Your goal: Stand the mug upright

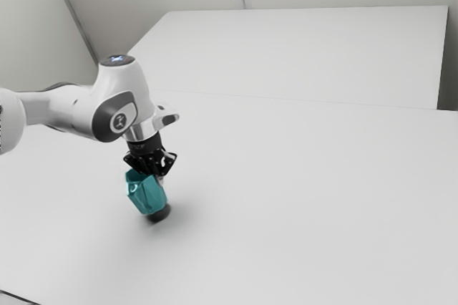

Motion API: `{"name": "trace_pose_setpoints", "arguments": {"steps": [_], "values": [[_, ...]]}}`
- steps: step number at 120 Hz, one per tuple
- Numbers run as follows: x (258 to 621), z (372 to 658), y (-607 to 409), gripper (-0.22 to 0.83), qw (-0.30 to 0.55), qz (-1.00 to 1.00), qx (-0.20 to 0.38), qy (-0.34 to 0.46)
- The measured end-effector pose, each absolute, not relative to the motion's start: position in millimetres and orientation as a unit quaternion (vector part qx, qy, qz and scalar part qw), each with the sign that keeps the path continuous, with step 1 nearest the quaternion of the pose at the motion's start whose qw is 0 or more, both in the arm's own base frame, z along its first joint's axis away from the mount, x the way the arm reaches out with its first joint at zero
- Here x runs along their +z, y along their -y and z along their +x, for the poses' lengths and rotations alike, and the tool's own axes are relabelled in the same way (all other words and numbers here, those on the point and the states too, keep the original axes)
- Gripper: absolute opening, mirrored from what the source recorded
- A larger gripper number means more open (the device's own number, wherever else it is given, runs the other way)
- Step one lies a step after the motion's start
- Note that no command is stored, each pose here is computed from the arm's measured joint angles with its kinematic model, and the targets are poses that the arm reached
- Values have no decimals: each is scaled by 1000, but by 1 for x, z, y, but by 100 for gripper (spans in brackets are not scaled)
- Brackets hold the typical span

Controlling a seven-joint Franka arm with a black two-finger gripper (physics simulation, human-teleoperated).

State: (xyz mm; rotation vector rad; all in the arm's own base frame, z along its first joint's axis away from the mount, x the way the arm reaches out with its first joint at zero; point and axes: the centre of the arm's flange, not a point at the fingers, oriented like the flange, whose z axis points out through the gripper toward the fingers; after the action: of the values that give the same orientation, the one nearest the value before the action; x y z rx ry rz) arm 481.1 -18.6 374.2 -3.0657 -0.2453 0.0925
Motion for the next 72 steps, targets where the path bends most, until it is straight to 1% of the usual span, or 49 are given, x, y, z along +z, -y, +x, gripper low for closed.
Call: {"name": "trace_pose_setpoints", "arguments": {"steps": [32,72], "values": [[359,486,20,-16,30,-995,31,94],[354,492,22,-17,31,-994,33,101]]}}
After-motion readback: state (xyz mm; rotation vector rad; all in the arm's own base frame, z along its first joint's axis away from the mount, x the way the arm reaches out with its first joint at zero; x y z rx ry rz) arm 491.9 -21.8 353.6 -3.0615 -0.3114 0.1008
